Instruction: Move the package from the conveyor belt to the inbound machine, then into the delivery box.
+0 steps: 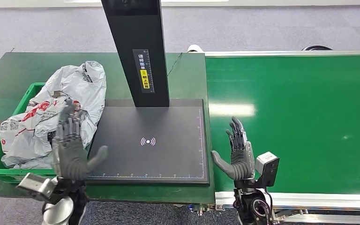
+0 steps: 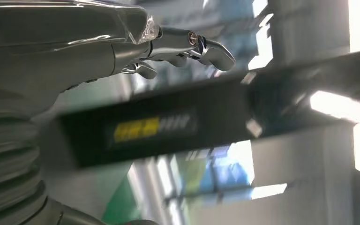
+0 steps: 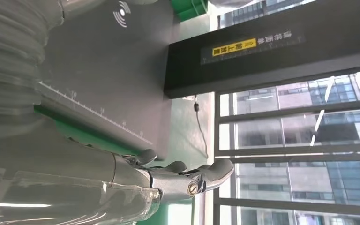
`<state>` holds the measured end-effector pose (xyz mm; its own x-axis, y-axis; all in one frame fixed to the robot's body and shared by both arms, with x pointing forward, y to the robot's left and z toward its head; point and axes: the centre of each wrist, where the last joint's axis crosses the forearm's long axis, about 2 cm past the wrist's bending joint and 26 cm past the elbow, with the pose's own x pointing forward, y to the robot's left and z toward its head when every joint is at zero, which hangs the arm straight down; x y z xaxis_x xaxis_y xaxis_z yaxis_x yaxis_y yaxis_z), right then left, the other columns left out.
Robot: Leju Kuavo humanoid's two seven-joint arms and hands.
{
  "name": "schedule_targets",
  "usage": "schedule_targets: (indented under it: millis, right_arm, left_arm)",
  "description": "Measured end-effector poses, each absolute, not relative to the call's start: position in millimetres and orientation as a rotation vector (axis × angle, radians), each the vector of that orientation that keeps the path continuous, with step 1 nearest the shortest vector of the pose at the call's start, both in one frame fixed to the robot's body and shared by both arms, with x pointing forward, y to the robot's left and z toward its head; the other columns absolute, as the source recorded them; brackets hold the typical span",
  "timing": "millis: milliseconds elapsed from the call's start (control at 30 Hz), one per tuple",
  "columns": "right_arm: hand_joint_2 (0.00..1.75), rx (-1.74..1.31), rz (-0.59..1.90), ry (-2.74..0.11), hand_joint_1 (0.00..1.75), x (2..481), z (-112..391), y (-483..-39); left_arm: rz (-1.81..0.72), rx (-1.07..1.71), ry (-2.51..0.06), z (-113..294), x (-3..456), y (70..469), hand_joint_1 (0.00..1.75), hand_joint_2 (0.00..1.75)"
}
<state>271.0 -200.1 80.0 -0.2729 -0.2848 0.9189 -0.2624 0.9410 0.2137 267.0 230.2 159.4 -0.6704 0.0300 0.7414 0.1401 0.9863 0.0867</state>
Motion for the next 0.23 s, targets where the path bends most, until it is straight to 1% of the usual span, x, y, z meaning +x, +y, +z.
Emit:
schedule_targets:
  millis: [133,167,200,233]
  right_arm:
    - [0.0,0.365,0.023,-1.855,0.0,273,82,-197]
    - [0.0,0.341,0.04,-1.848,0.0,273,82,-197]
    - [0.44,0.318,0.06,-1.84,0.0,273,82,-196]
    - [0.58,0.305,0.07,-1.835,0.0,273,82,-195]
  left_arm:
    - [-0.218,-0.343,-2.105,137,268,206,0.0,1.75]
    - [-0.233,-0.381,-2.063,131,268,201,0.0,1.75]
    - [-0.246,-0.407,-2.03,126,267,196,0.0,1.75]
    - [-0.253,-0.417,-2.015,123,266,194,0.0,1.75]
